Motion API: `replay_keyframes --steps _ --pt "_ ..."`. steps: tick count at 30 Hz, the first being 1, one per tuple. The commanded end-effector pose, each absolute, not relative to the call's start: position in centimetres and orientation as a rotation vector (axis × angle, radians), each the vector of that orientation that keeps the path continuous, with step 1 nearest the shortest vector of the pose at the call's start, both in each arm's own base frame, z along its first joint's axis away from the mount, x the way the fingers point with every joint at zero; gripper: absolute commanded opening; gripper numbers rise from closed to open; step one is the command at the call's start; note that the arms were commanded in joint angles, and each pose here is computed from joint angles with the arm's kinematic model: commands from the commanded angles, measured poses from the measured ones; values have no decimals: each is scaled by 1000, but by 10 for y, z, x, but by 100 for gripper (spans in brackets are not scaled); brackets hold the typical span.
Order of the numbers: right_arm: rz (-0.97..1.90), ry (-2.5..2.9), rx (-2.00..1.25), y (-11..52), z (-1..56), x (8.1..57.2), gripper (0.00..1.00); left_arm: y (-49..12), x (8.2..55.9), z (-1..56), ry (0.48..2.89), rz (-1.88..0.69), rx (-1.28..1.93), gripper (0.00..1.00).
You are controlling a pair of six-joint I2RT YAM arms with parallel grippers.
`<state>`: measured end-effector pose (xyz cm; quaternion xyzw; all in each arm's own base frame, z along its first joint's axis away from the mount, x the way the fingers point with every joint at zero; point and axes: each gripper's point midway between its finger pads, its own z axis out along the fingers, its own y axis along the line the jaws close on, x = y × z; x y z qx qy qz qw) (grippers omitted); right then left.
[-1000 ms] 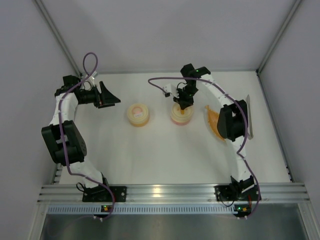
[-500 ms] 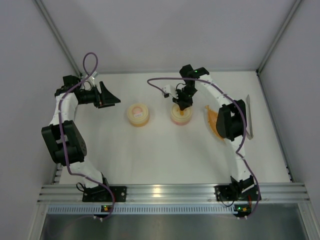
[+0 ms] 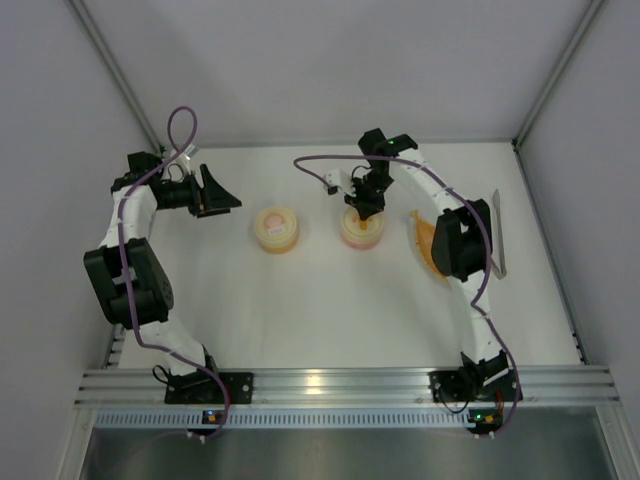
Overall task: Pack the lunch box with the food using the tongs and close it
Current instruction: Close the box lid on the packing box.
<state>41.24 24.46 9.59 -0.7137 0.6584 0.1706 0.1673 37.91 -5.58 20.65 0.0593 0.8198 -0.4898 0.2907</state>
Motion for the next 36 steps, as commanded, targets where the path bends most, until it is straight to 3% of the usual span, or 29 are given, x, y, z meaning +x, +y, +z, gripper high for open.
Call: replay_keyframes --steps 1,20,36 --pt "480 1823 -2064 259 105 410 0 -59 376 210 2152 -1345 191 98" --pt "572 1932 -2079 257 83 392 0 -58 376 210 2155 -1342 200 98" --pt "738 1974 -2027 248 98 335 0 -58 369 215 2171 -1314 239 98"
